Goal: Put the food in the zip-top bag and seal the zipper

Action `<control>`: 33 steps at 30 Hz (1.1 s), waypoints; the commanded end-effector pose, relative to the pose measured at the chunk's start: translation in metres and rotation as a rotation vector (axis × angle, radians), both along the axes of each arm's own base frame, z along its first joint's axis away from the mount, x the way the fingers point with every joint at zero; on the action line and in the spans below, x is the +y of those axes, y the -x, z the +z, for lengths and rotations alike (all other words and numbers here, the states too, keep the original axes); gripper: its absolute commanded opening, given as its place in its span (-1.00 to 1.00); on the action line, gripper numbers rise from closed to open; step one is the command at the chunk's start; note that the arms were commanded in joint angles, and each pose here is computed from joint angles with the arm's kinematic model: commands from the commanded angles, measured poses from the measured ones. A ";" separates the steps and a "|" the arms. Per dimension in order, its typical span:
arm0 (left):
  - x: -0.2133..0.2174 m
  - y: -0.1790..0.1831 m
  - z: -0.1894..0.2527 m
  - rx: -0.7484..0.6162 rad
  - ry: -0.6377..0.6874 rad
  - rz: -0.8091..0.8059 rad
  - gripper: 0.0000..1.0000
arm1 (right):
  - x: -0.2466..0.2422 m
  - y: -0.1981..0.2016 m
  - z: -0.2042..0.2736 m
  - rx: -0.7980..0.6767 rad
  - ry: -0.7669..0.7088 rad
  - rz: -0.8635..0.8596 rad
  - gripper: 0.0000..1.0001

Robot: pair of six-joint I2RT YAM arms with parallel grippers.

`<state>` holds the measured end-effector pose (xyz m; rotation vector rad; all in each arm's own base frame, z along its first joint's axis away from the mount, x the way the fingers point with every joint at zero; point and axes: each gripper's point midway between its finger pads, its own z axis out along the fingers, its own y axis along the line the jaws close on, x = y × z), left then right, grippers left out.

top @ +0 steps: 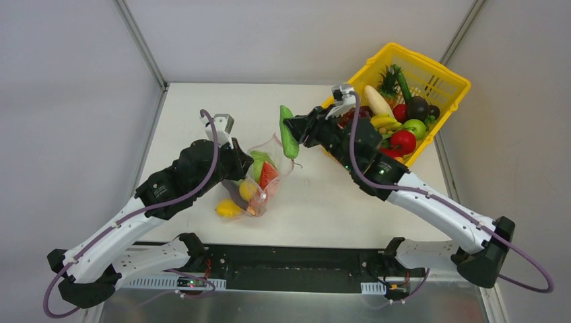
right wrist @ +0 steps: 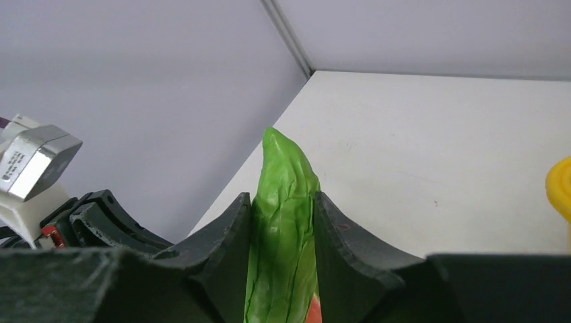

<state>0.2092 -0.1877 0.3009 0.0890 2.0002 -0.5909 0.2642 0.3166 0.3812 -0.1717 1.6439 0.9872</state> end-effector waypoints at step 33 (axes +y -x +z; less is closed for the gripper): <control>0.012 -0.011 0.040 -0.117 0.127 0.091 -1.00 | 0.076 0.053 -0.050 -0.208 0.123 -0.383 -0.02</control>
